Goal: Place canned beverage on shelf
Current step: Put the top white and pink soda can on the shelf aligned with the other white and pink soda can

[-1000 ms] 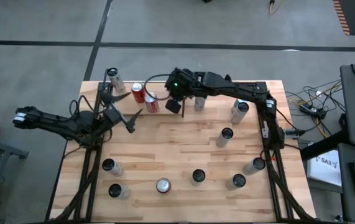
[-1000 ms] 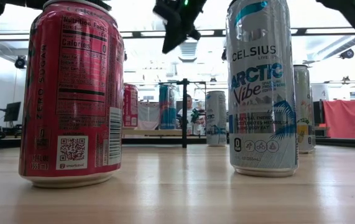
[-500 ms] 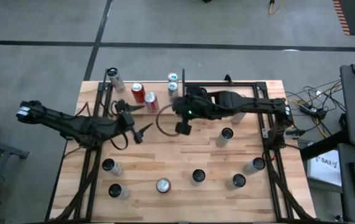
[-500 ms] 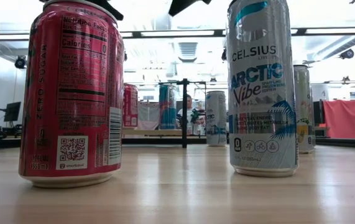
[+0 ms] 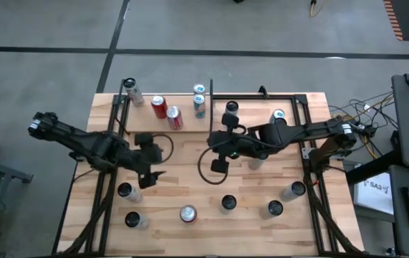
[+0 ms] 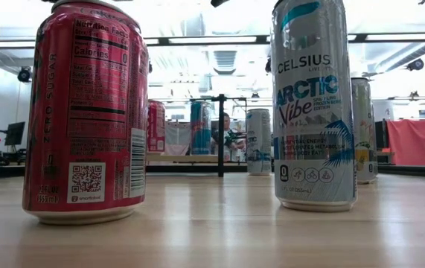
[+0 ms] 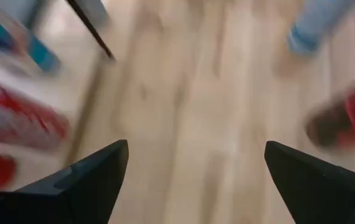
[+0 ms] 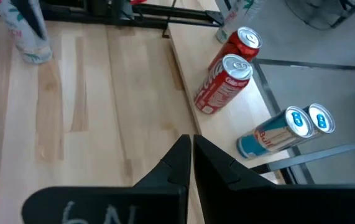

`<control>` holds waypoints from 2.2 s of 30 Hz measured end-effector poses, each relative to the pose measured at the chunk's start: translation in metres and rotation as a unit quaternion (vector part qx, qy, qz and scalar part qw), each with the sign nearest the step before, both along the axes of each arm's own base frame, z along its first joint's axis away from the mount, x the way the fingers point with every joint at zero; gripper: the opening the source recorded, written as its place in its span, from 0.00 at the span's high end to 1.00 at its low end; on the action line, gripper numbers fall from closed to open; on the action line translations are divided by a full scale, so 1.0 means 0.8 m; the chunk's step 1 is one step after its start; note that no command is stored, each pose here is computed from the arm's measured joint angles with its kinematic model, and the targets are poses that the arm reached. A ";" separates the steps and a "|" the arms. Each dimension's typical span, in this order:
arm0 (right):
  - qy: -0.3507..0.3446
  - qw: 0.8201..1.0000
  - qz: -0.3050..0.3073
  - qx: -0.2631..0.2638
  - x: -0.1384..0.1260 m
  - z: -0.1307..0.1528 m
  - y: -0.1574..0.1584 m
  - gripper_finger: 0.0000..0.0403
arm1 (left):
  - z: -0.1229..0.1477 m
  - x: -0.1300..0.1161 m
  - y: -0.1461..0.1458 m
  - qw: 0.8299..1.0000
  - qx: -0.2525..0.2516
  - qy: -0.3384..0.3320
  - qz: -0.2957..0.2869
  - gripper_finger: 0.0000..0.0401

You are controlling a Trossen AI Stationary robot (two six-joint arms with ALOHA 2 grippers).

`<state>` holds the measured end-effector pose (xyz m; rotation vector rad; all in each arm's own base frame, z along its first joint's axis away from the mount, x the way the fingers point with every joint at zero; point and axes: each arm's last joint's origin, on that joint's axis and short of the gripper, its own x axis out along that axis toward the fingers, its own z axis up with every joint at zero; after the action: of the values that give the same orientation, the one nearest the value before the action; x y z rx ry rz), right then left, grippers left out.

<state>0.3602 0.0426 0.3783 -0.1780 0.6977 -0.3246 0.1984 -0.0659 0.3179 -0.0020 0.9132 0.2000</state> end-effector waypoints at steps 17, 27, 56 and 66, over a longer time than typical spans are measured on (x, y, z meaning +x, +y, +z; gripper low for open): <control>-0.036 0.999 0.007 -0.005 -0.013 -0.014 -0.004 0.98 | 0.042 -0.061 -0.041 0.975 -0.086 0.204 0.021 0.10; -0.036 0.999 0.007 -0.005 -0.011 -0.016 -0.004 0.98 | 0.041 -0.084 -0.070 0.968 -0.129 0.206 0.068 0.10; -0.035 0.999 0.015 -0.015 -0.010 -0.016 -0.004 0.98 | -0.021 -0.095 -0.092 0.956 -0.114 0.243 0.117 0.10; -0.035 0.999 0.018 -0.019 -0.009 -0.016 -0.004 0.98 | -0.021 -0.097 -0.093 0.953 -0.119 0.257 0.104 0.10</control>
<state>0.3528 0.0392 0.3657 -0.2141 0.6184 -0.3085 0.1210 -0.1401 0.3013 -0.2822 1.4556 0.2928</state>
